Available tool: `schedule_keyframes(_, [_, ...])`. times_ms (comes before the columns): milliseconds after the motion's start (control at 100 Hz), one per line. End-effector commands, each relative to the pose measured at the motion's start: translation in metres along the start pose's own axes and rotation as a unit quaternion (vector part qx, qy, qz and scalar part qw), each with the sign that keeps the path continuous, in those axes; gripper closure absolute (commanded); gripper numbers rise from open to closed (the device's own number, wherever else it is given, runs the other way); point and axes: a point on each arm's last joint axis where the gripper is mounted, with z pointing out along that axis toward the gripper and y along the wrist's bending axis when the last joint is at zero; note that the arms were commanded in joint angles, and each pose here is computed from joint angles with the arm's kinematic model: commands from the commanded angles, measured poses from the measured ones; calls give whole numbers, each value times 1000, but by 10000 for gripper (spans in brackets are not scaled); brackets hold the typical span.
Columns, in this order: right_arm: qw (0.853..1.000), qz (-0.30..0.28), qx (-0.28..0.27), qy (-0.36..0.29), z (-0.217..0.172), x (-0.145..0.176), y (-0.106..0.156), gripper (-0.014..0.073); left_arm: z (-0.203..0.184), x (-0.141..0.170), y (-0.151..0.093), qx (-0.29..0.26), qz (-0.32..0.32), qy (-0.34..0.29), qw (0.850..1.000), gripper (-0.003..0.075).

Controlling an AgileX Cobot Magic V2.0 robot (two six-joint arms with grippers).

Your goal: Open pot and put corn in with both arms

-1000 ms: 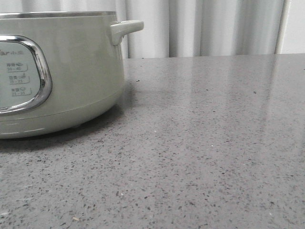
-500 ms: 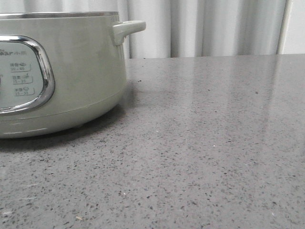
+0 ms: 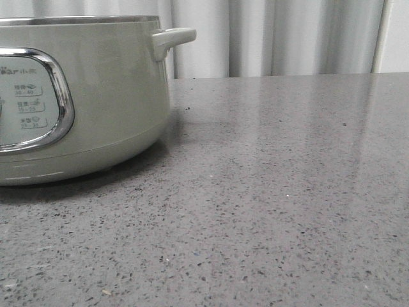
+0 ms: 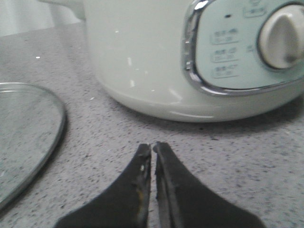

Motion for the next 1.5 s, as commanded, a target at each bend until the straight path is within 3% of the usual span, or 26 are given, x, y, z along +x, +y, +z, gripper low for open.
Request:
schedule_keyframes(0, [999, 2, 17, -38, -1, -13, -3, 651, -5, -13, 5, -38, -22, -68, 997, 741])
schedule_keyframes(70, [999, 2, 17, -38, -1, -13, -3, 651, -5, -12, 7, -57, -54, -64, 995, 741])
schedule_keyframes(290, [999, 2, 17, -38, -1, -13, -3, 651, 1, 6, 11, -99, -53, -36, 993, 741])
schedule_keyframes(330, [999, 2, 17, -38, -1, -13, -3, 651, 1, 11, 10, -94, -48, -5, 994, 741])
schedule_keyframes(1320, [999, 2, 18, -38, -1, -12, -4, 651, 1, 10, 10, -97, -45, -10, 994, 741])
schedule_keyframes(1490, [997, -2, 65, -35, -4, -10, -5, 651, 1, 10, 10, -97, -45, -10, 994, 741])
